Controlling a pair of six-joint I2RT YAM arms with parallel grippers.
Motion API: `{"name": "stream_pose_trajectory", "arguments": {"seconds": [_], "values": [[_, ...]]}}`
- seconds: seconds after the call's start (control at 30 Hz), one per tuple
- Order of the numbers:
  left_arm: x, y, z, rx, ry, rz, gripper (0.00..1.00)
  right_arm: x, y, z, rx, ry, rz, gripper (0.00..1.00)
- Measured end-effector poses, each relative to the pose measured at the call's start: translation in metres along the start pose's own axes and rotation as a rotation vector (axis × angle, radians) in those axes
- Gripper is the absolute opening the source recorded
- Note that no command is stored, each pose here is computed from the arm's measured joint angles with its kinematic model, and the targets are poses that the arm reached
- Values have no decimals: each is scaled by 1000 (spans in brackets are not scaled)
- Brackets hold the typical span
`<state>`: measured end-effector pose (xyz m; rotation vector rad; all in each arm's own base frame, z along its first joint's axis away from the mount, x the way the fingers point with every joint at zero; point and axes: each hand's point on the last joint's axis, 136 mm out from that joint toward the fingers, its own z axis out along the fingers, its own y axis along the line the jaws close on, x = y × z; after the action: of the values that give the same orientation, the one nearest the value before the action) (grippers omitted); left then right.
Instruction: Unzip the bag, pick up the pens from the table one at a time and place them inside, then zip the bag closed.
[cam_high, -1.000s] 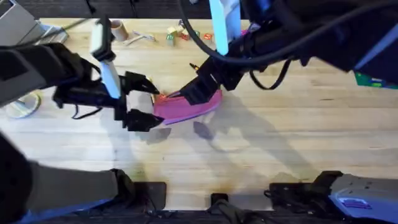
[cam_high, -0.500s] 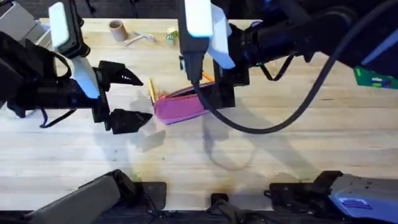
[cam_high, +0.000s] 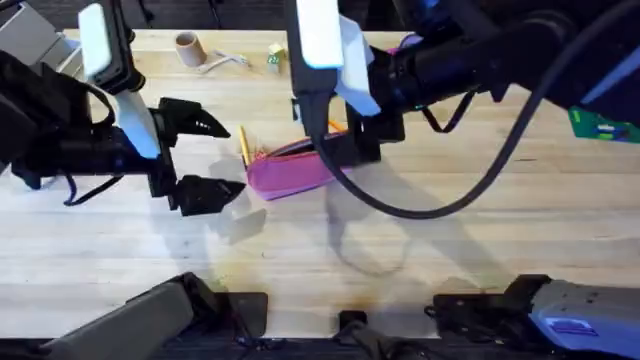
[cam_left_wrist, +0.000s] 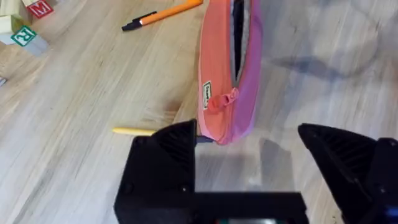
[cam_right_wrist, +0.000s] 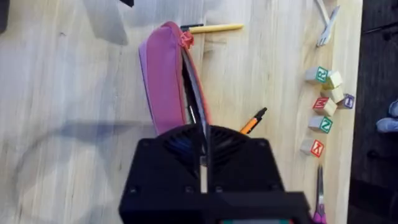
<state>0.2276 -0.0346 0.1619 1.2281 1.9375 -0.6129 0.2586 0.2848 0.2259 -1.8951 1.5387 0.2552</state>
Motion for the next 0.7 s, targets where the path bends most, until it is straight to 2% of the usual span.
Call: {"name": "stream_pose_trajectory", "arguments": {"seconds": [0.13,0.17,0.5,0.7], "values": [[0,0,0,0,0,0,995,0,0,0,0,0,1,77],[0,0,0,0,0,0,996,0,0,0,-1,0,0,33],[0,0,0,0,0,0,996,1,1,2,-7,4,3,31],[0,0,0,0,0,0,996,14,6,28,-68,46,26,31]]}}
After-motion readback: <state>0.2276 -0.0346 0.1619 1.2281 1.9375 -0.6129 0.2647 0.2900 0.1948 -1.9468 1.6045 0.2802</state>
